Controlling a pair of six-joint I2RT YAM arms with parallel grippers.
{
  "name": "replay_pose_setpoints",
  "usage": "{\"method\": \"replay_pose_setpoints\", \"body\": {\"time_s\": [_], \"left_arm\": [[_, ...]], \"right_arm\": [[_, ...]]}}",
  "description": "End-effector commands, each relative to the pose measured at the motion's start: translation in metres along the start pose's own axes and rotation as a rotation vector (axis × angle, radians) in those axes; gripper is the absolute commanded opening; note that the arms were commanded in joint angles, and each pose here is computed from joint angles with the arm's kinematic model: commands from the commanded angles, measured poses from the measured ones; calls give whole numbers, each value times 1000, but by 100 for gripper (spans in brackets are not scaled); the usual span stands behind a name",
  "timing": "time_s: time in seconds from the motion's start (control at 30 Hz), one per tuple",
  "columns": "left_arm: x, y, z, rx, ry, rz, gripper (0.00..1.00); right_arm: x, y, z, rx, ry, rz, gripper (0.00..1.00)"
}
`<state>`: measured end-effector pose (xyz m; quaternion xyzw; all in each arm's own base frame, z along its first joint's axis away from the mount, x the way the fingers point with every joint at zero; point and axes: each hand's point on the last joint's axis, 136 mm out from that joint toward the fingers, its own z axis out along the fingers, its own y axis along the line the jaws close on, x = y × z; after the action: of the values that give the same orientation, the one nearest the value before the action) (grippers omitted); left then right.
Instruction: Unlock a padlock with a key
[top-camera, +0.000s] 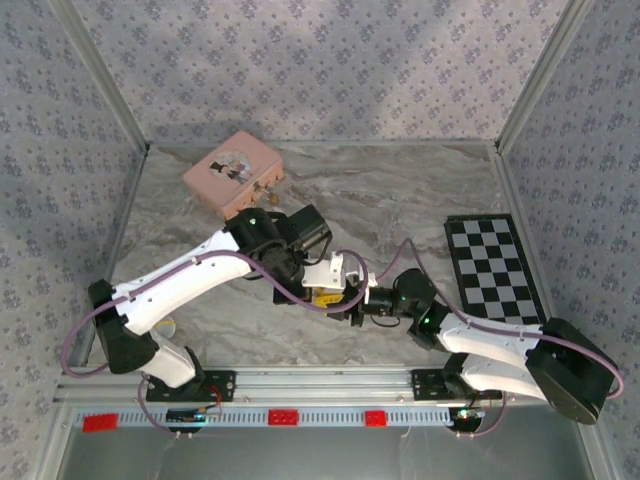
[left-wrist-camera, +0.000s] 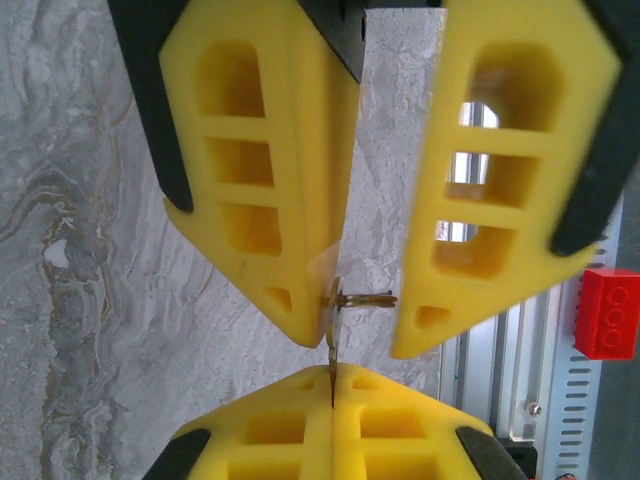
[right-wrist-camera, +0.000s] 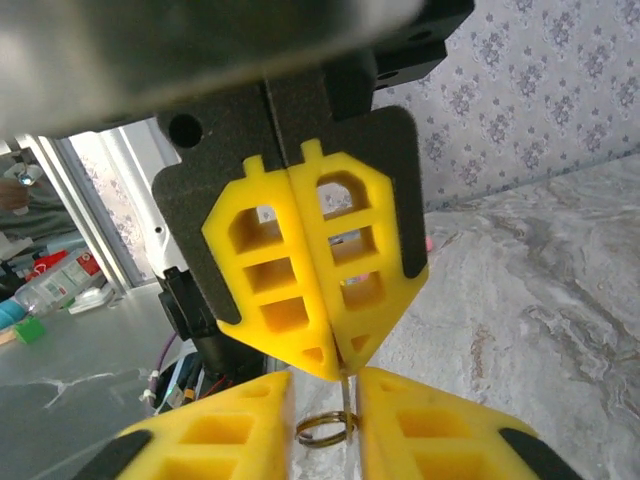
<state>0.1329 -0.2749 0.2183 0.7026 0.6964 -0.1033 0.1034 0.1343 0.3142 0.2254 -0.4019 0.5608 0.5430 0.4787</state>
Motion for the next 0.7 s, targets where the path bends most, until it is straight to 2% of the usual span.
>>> {"method": "replay_pose_setpoints", "body": {"time_s": [0.0,0.13,0.67], "left_arm": [[-3,-7,-7,9,-38,23,0],[-3,-7,-7,6,-39,23,0],[-4,-3,-12,-35,-67,40,0]], "right_arm": [[-9,1,1,9,-14,-37,16],[-10,2,1,6,-14,-39,10],[-1,-1,1,21,20,-30,9]]}}
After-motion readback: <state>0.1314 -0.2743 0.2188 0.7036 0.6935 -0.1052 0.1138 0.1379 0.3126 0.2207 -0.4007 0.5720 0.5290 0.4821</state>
